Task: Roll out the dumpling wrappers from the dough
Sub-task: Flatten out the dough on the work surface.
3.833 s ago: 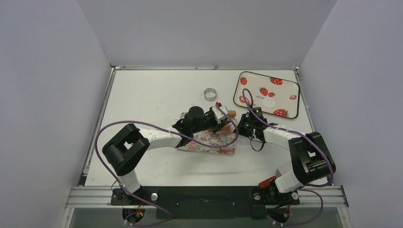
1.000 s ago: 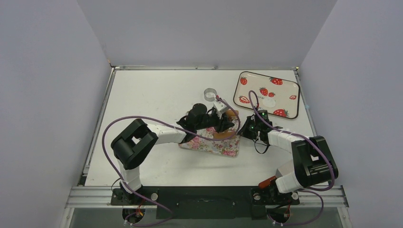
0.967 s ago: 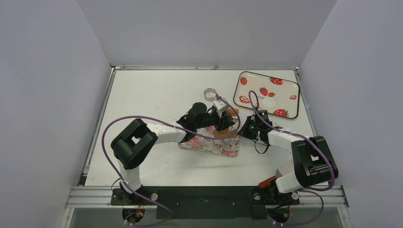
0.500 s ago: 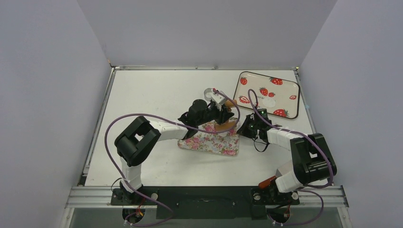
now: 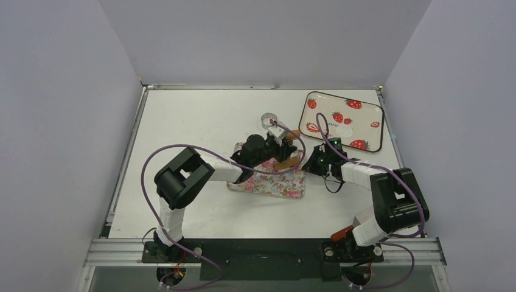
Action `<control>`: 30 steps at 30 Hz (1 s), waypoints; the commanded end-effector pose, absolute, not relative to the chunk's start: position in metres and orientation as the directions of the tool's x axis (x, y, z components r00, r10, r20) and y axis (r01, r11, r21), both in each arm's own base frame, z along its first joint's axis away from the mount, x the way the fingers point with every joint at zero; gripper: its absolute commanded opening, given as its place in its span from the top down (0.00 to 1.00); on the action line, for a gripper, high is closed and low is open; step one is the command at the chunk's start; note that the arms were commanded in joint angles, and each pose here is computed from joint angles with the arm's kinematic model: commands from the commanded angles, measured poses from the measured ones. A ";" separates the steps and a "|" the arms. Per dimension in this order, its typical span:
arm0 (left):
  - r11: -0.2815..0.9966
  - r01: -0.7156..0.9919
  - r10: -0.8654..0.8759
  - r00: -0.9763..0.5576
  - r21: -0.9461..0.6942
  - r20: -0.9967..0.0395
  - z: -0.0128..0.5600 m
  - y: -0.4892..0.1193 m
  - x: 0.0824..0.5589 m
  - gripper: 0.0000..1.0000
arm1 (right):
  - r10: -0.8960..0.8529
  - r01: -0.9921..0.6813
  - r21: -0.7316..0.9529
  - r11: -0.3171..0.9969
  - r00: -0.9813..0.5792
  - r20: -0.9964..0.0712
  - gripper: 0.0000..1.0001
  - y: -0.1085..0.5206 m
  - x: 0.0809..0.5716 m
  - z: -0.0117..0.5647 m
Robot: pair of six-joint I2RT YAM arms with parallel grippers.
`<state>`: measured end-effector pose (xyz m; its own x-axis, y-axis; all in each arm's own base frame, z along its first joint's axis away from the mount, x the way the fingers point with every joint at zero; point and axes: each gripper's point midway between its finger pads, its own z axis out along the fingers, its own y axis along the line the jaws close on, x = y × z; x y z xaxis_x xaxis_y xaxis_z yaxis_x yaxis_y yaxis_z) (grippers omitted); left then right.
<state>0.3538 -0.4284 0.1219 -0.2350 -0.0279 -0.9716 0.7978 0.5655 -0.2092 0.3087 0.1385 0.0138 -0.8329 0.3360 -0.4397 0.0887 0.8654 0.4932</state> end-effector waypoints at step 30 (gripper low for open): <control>0.616 0.784 0.266 -0.296 -0.075 -0.917 0.007 -0.373 0.331 1.00 | 0.331 0.074 0.489 0.869 -0.822 -0.463 1.00 0.134 0.322 0.018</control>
